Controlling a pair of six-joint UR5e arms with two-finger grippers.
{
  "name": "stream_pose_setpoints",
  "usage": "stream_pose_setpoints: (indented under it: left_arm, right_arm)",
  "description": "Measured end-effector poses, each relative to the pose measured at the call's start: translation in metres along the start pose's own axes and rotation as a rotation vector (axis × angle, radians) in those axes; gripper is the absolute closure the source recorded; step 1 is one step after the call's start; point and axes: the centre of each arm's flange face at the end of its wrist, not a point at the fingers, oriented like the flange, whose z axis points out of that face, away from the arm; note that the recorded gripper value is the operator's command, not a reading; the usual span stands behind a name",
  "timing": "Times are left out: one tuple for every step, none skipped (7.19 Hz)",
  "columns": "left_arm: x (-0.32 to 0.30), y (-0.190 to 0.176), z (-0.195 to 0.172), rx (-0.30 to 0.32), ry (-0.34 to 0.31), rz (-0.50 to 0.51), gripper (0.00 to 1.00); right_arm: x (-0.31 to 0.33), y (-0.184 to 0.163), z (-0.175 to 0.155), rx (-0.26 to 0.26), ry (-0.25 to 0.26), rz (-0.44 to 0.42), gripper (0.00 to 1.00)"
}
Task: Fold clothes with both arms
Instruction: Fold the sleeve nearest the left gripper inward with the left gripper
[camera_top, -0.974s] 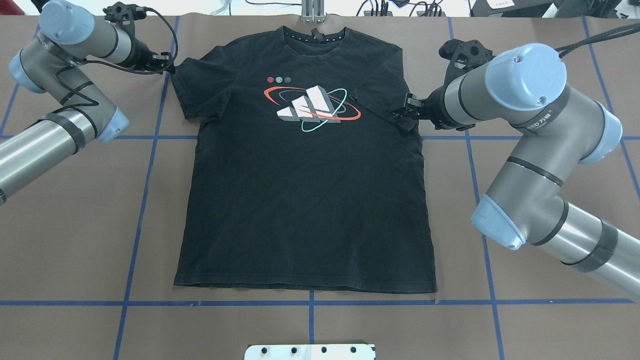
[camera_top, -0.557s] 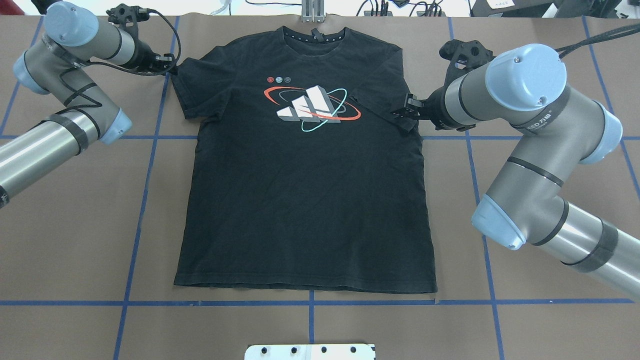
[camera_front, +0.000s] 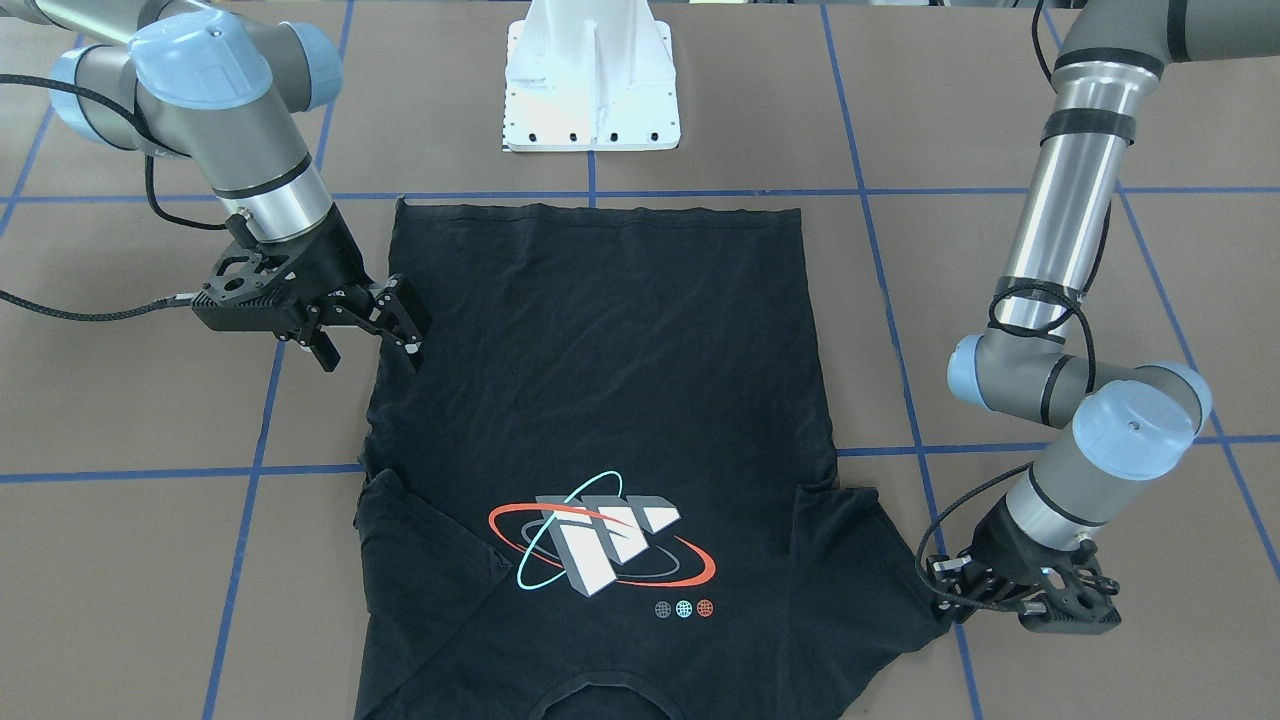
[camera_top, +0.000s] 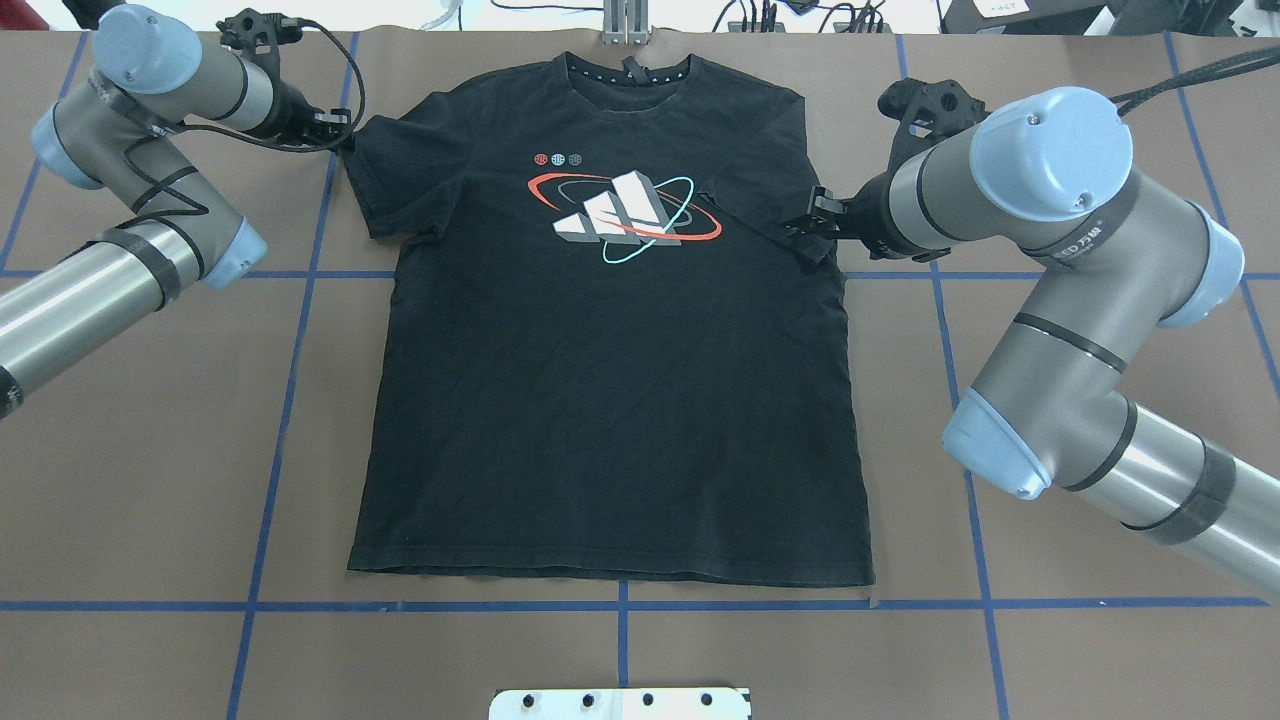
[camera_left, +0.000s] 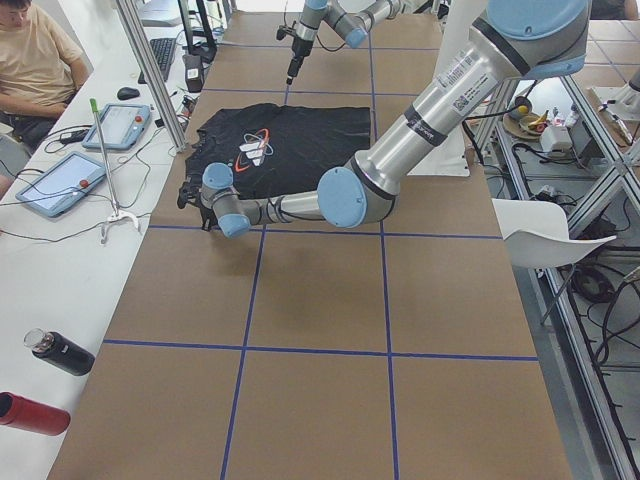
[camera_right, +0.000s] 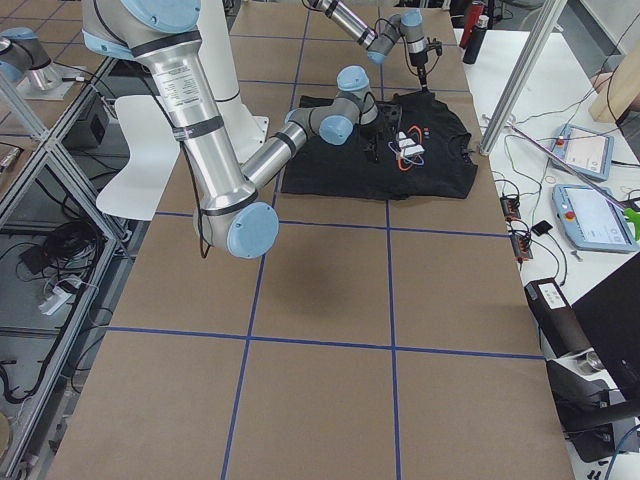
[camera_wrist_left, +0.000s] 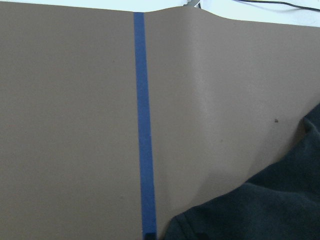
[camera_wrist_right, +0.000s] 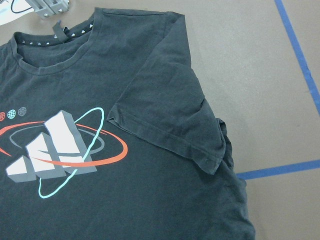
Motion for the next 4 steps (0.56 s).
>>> stream_pose_setpoints:
  left_arm:
    - [-0.001,0.0,0.0,0.004,-0.003,0.0,1.0]
    - [0.0,-0.001,0.0,0.007,-0.004,0.001,1.0]
    - [0.002,-0.003,-0.001,0.01,-0.001,0.001,1.0]
    - [0.012,-0.009,-0.01,0.02,0.024,0.002,1.0]
  right_arm:
    - [0.0,0.0,0.001,-0.001,0.002,0.0,0.0]
    - [0.001,0.0,0.003,-0.001,0.005,-0.001,0.0]
    - [0.002,-0.001,0.004,-0.002,0.008,0.0,0.0]
    - [0.002,-0.001,0.004,-0.002,0.008,0.0,0.0]
